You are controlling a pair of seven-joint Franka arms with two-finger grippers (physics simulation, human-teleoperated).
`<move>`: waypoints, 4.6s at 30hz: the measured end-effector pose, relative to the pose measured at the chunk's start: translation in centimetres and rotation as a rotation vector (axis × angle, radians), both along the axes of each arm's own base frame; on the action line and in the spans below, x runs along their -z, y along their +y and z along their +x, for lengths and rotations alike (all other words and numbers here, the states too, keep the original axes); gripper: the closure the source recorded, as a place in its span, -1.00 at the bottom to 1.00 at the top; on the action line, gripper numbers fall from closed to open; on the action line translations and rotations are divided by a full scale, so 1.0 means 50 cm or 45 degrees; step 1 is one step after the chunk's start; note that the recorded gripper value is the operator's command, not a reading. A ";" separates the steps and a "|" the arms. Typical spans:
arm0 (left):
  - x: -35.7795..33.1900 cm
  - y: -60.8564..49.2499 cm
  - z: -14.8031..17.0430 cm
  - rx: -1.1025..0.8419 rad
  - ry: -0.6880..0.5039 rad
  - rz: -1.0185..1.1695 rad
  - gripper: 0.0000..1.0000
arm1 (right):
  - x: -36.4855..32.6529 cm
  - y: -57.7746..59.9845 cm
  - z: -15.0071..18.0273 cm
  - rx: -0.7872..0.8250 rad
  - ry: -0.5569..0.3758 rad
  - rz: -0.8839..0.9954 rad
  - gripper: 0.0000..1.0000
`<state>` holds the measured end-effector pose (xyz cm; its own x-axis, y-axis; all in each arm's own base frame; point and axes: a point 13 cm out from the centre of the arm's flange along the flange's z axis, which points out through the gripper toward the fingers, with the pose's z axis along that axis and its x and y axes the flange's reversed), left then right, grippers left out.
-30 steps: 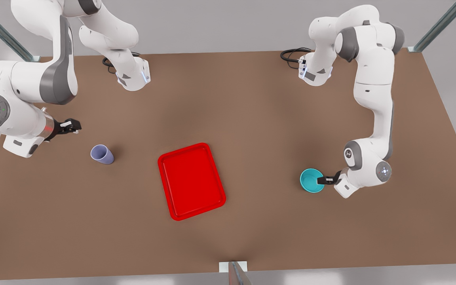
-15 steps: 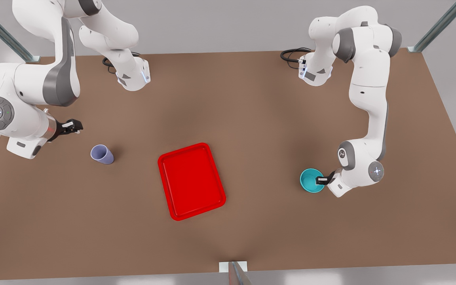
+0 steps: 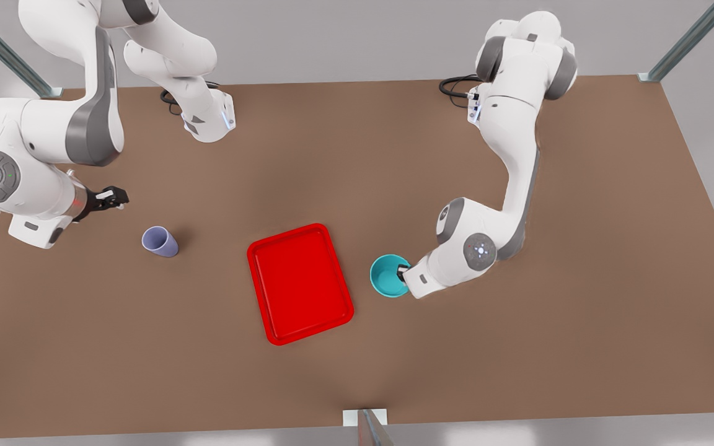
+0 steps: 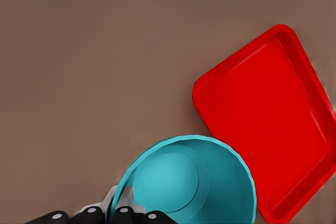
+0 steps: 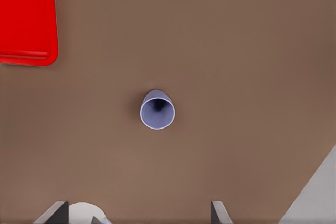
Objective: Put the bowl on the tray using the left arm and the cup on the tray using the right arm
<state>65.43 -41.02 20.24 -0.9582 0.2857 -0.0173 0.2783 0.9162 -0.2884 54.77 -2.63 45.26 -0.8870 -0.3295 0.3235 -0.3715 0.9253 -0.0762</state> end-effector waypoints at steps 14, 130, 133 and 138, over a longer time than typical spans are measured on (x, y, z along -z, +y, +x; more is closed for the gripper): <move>0.093 -0.347 -0.018 -0.416 -0.091 -0.208 -1.00 | 0.008 0.005 0.001 -0.001 0.007 0.004 -1.00; -0.558 0.662 -0.140 -0.372 0.198 0.334 -1.00 | 0.643 0.615 0.026 0.239 -0.125 0.175 -1.00; -0.551 0.660 -0.137 -0.370 0.202 0.337 -1.00 | 0.618 0.621 0.039 0.272 -0.134 0.196 -1.00; -0.558 0.650 -0.119 -0.367 0.169 0.333 -1.00 | 0.403 0.564 0.105 0.338 -0.213 0.283 -1.00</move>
